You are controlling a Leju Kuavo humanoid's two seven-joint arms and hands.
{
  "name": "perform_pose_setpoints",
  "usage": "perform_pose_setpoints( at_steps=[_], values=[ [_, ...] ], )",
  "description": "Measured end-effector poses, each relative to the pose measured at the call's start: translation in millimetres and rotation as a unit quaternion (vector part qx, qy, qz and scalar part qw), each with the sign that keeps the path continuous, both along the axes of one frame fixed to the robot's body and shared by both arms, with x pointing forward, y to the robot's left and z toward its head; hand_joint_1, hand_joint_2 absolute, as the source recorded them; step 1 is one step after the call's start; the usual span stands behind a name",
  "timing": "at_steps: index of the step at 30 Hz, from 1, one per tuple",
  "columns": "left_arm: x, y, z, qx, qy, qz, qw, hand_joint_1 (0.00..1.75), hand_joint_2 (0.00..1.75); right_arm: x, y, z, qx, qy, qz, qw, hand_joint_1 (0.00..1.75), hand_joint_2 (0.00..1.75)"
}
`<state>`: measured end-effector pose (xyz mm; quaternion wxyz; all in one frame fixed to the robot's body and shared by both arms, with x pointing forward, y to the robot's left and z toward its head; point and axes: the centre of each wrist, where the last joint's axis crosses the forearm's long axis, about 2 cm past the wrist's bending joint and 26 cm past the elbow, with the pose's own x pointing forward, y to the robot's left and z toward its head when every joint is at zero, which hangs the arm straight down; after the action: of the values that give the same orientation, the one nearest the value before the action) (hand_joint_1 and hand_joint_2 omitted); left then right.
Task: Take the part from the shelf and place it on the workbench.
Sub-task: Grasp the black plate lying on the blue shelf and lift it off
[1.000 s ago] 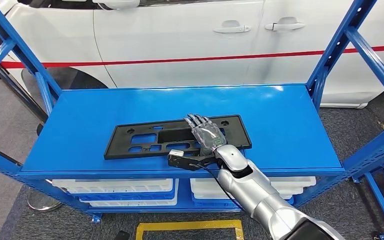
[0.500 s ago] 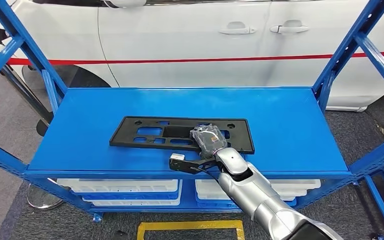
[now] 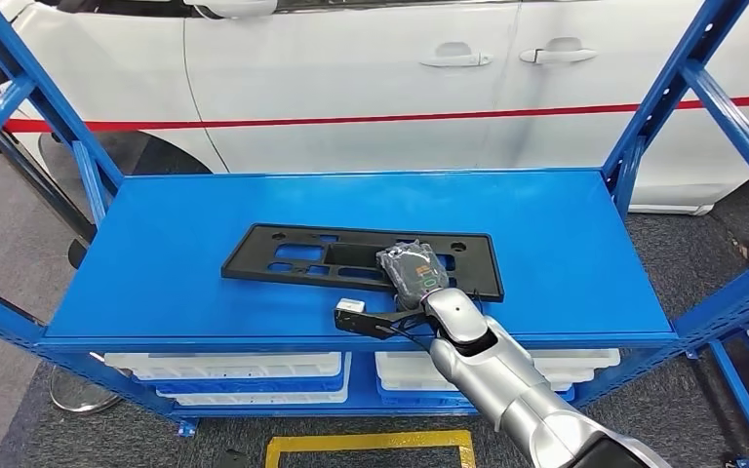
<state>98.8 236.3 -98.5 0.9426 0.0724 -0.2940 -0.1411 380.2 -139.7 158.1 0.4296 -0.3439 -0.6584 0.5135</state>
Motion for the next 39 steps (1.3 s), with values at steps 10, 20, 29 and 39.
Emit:
perform_pose_setpoints(
  at_steps=[10, 20, 29, 39],
  values=[
    [-1.3, 2.1, -0.3, 0.007, -0.029, 0.021, 0.999, 0.0, 1.75, -12.4, -21.3, 3.0, 0.069, -0.034, -0.01, 0.997, 1.75, 1.75],
    [-6.6, 2.2, -1.7, -0.026, -0.077, 0.029, 0.996, 0.0, 1.75, -18.4, -45.9, 40.5, 0.157, -0.103, 0.003, 0.982, 1.75, 1.75],
    [-10.5, 2.6, -2.5, -0.031, -0.094, 0.02, 0.995, 0.0, 1.75, -25.9, -74.6, 76.5, 0.268, -0.165, 0.022, 0.949, 1.75, 1.75],
    [-11.4, 2.6, -2.8, -0.041, -0.097, 0.014, 0.994, 0.0, 1.75, -44.4, -106.0, 90.9, 0.36, -0.237, 0.006, 0.902, 1.75, 1.75]
  ],
)
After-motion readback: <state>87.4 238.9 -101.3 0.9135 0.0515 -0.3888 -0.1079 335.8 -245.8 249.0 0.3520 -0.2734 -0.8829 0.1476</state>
